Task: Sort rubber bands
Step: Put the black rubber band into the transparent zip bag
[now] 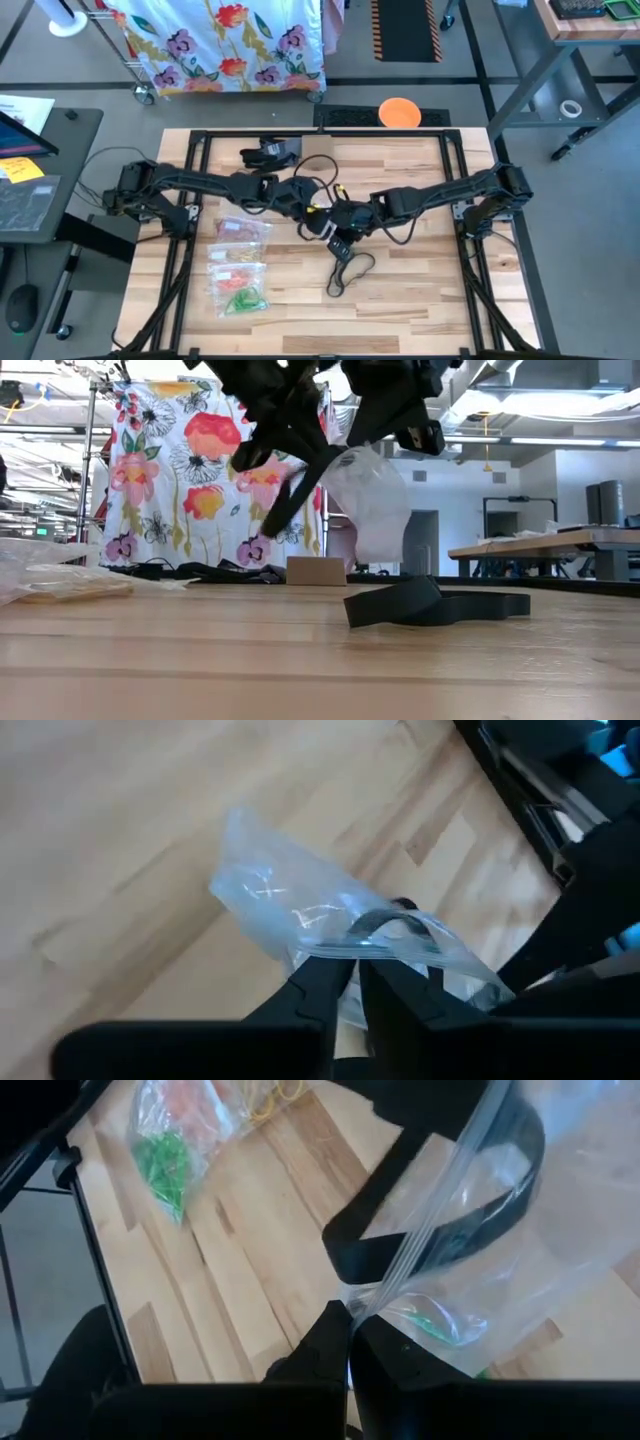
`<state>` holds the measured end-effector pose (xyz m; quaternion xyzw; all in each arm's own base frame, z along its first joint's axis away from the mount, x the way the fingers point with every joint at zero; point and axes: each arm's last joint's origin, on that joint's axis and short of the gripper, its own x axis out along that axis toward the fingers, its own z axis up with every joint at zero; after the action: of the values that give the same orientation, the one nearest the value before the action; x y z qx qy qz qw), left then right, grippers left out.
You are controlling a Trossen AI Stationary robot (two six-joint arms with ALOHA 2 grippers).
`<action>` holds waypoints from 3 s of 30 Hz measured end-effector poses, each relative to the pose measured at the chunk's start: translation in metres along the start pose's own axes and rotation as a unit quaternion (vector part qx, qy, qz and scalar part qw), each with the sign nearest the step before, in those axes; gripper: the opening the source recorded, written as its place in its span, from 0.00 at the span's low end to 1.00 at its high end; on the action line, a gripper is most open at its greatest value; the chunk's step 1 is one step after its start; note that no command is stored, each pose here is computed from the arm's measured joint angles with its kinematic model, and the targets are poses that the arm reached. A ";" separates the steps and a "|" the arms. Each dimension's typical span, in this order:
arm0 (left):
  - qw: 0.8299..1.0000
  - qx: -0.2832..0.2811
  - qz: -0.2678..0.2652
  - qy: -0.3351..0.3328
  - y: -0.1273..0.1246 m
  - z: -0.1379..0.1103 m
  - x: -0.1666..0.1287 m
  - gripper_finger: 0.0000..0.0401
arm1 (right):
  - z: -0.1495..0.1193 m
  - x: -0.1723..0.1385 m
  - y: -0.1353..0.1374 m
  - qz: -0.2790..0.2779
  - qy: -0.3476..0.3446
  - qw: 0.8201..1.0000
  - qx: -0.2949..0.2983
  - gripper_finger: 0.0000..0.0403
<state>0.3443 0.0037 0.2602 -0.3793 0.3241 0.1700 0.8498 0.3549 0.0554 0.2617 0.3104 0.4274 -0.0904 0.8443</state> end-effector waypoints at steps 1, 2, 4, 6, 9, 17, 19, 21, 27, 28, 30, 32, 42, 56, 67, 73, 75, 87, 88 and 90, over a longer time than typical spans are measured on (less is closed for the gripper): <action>1.000 -0.015 -0.005 0.009 0.003 0.002 0.000 0.11 | 0.000 0.000 0.000 -0.001 -0.001 1.000 0.002 0.00; 0.999 -0.029 -0.010 0.015 0.005 0.005 0.000 0.12 | 0.000 0.002 0.000 -0.004 -0.002 1.000 0.007 0.00; 0.998 -0.050 -0.018 0.029 0.010 0.009 0.001 0.14 | 0.001 0.003 -0.002 -0.011 -0.006 1.000 0.019 0.00; 0.997 -0.065 -0.022 0.033 0.012 0.011 0.002 0.15 | 0.003 0.004 -0.005 -0.014 -0.006 1.000 0.024 0.00; 0.998 -0.051 -0.031 0.031 0.011 0.012 0.002 0.15 | 0.003 0.003 -0.005 -0.017 -0.003 1.000 0.021 0.00; 0.993 0.103 -0.057 -0.004 -0.006 0.008 -0.016 0.14 | -0.007 0.005 -0.004 -0.018 0.034 0.999 0.008 0.00; 0.988 0.146 -0.047 -0.022 -0.012 0.003 -0.033 0.13 | -0.008 0.004 -0.004 -0.012 0.047 0.999 0.001 0.00; 0.981 0.186 -0.031 -0.034 -0.018 -0.006 -0.055 0.12 | -0.009 0.004 -0.005 -0.016 0.057 0.998 -0.002 0.00; 0.963 0.264 0.018 -0.047 -0.026 -0.057 -0.107 0.12 | -0.012 0.004 -0.004 -0.019 0.062 0.998 -0.010 0.00; 0.961 0.273 0.013 -0.043 -0.026 -0.068 -0.110 0.12 | -0.012 0.004 -0.004 -0.018 0.061 0.998 -0.012 0.00; 0.958 0.284 -0.006 -0.026 -0.026 -0.091 -0.108 0.12 | -0.013 0.004 -0.003 -0.017 0.063 0.998 -0.013 0.00; 0.954 0.300 -0.016 -0.005 -0.023 -0.114 -0.097 0.12 | -0.014 0.004 -0.001 -0.014 0.063 0.998 -0.016 0.00; 0.928 0.360 0.058 0.078 -0.004 -0.171 -0.028 0.24 | -0.014 0.004 0.002 0.009 0.068 0.998 0.001 0.00; 0.951 0.279 0.128 0.031 0.010 -0.168 0.026 0.65 | -0.016 0.003 0.001 0.009 0.085 0.996 -0.002 0.00; 0.965 0.205 0.156 0.054 0.031 -0.157 0.061 0.68 | -0.021 0.003 0.006 0.015 0.091 0.995 -0.020 0.00; 0.966 0.170 0.178 0.082 0.040 -0.157 0.066 0.62 | -0.022 0.003 0.006 0.017 0.101 0.995 -0.019 0.00; 0.964 0.176 0.186 0.074 0.039 -0.157 0.060 0.52 | -0.023 0.003 0.005 0.016 0.103 0.994 -0.019 0.00; 0.964 0.196 0.168 0.054 0.027 -0.150 0.027 0.01 | -0.023 0.003 0.005 0.015 0.104 0.994 -0.017 0.00; 0.967 0.196 0.158 0.048 0.023 -0.149 0.021 0.01 | -0.023 0.002 0.005 0.015 0.104 0.994 -0.017 0.00; 0.971 0.194 0.136 0.026 0.015 -0.146 0.010 0.01 | -0.023 0.002 0.005 0.015 0.103 0.994 -0.017 0.00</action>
<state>0.2819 -0.0964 0.1720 -0.1634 0.4214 0.2077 0.8675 0.3436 0.0736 0.2522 0.3102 0.5093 -0.0379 0.8019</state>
